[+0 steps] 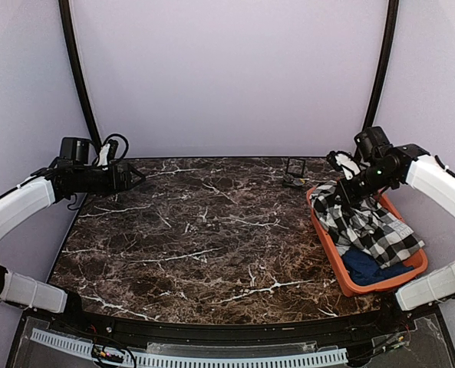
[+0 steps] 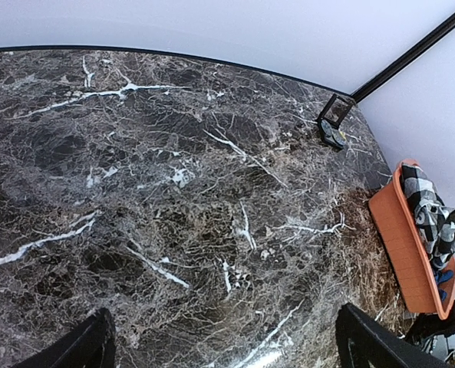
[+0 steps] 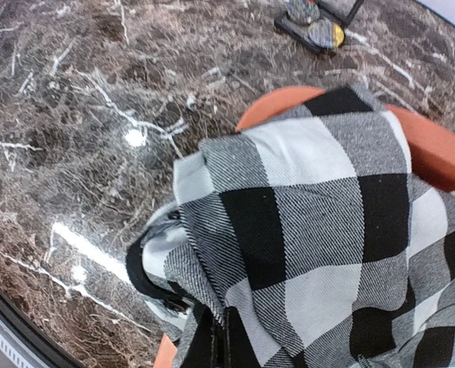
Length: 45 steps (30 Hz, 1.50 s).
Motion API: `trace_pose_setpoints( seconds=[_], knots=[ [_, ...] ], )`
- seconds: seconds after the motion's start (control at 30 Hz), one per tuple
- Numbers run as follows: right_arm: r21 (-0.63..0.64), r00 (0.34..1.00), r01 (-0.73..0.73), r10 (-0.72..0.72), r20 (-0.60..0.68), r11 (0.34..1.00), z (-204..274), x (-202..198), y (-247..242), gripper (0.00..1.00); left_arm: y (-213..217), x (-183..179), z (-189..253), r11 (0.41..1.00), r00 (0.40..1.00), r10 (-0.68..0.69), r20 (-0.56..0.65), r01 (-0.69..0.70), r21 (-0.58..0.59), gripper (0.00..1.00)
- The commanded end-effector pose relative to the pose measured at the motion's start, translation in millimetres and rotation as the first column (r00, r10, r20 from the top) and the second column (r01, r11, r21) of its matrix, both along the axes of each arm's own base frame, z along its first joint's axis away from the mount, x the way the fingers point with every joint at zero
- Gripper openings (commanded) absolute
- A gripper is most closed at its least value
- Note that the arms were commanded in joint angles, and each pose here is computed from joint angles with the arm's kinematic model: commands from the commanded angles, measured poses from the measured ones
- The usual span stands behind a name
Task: Pin the brooch onto the clothing
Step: Pick up the crumpled clothing from the bin, then pass from the right arm to the left
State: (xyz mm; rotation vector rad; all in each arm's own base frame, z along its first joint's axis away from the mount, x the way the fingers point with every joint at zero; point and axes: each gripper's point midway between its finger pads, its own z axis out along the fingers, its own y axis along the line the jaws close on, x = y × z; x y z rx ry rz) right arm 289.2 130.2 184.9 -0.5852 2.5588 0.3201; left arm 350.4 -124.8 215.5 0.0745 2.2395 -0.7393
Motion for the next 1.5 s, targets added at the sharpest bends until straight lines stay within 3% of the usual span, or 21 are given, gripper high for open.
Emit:
trace_pose_setpoints(
  seconds=[0.0,0.13,0.23,0.4,0.53,0.63,0.73,1.0,1.1,1.23,1.37,1.47],
  knots=[
    [0.178,0.958,-0.125,0.072,0.279,0.976,102,13,30,0.0,-5,-3,1,0.999,1.0,-0.027,0.005,0.027,-0.035,1.0],
    [0.309,0.833,-0.361,0.155,0.531,0.88,205,-3,60,0.0,-8,-4,10,0.997,0.998,-0.049,0.047,0.051,-0.051,1.0],
    [0.336,0.737,-0.542,0.244,0.63,0.77,261,-18,86,0.0,-9,-5,19,0.997,0.995,-0.056,0.082,0.061,-0.055,1.0],
    [0.303,0.591,-0.759,0.415,0.691,0.575,307,-39,149,0.0,-12,-9,35,0.994,0.986,-0.075,0.146,0.087,-0.073,1.0],
    [0.259,0.418,-0.892,0.463,0.781,0.37,340,-70,198,0.0,-11,-13,48,0.992,0.976,-0.078,0.202,0.095,-0.078,1.0],
    [0.258,0.372,-0.918,0.429,0.823,0.301,352,-72,217,0.0,-11,-18,56,0.991,0.968,-0.082,0.239,0.105,-0.085,1.0],
    [0.278,0.384,-0.913,0.402,0.831,0.299,347,-58,232,0.0,-12,-22,69,0.988,0.956,-0.078,0.282,0.112,-0.107,1.0],
    [0.431,0.626,-0.771,0.434,0.647,0.469,209,-10,261,0.0,-3,-46,79,0.989,0.961,-0.018,0.278,0.058,-0.136,1.0],
    [0.462,0.654,-0.749,0.412,0.635,0.476,179,-13,257,0.0,-10,-57,67,0.976,0.972,-0.034,0.233,0.083,-0.203,1.0],
    [0.454,0.701,-0.702,0.418,0.578,0.549,141,-6,252,0.0,-33,-69,35,0.941,0.984,-0.067,0.166,0.118,-0.318,1.0],
    [0.413,0.75,-0.646,0.431,0.502,0.642,104,-1,241,0.0,-56,-83,7,0.927,0.986,-0.107,0.126,0.145,-0.346,1.0],
    [0.401,0.74,-0.656,0.44,0.509,0.639,101,-13,232,0.0,-71,-90,-16,0.935,0.986,-0.137,0.099,0.161,-0.316,1.0]
  ],
)
